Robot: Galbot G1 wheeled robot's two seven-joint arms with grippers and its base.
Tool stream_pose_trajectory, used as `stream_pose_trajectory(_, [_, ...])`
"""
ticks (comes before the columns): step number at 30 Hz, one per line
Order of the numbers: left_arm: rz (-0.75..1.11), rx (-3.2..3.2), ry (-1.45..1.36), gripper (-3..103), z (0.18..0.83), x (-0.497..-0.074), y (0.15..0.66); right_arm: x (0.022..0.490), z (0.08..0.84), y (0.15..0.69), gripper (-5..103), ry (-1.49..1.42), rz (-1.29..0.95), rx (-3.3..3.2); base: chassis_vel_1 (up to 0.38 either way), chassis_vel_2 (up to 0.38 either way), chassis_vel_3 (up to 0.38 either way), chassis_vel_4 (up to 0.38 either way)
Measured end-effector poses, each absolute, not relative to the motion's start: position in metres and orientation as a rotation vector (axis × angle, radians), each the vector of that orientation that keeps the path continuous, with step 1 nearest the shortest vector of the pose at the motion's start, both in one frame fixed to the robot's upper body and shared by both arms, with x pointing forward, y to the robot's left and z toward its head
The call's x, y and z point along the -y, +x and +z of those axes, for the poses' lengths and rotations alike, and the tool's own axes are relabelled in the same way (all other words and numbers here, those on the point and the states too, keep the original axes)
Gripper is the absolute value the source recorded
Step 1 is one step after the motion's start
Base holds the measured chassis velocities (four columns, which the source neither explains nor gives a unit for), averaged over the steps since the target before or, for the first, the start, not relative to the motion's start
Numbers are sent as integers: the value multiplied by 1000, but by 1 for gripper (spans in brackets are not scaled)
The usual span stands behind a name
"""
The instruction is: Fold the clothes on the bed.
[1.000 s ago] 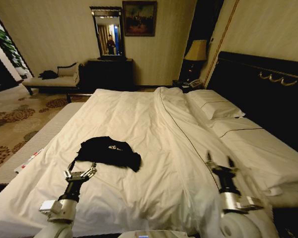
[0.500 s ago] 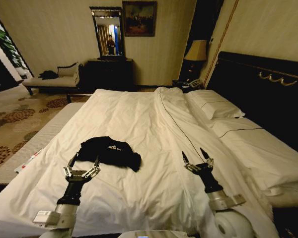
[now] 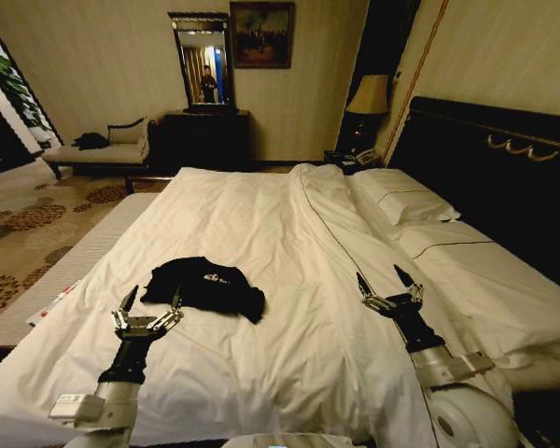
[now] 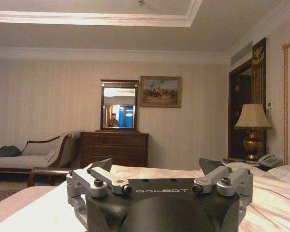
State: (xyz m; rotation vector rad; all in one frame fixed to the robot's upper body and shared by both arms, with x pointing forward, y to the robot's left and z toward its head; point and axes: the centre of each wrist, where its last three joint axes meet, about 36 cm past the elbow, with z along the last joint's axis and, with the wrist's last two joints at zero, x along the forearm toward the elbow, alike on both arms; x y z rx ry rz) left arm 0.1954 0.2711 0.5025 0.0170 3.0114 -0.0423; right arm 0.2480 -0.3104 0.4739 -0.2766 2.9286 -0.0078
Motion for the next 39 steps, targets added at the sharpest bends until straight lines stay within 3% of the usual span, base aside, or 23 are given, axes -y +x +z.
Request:
stream_pose_trajectory(26, [-58, -2972, 26, 100, 505, -272, 203, 296, 451, 228, 100, -172, 72, -2951, 0, 0, 0, 0])
stream_pose_trajectory(39, [-47, -2970, 16, 100, 506, -273, 203, 295, 446, 231, 100, -182, 91, -2944, 104, 107, -93, -99])
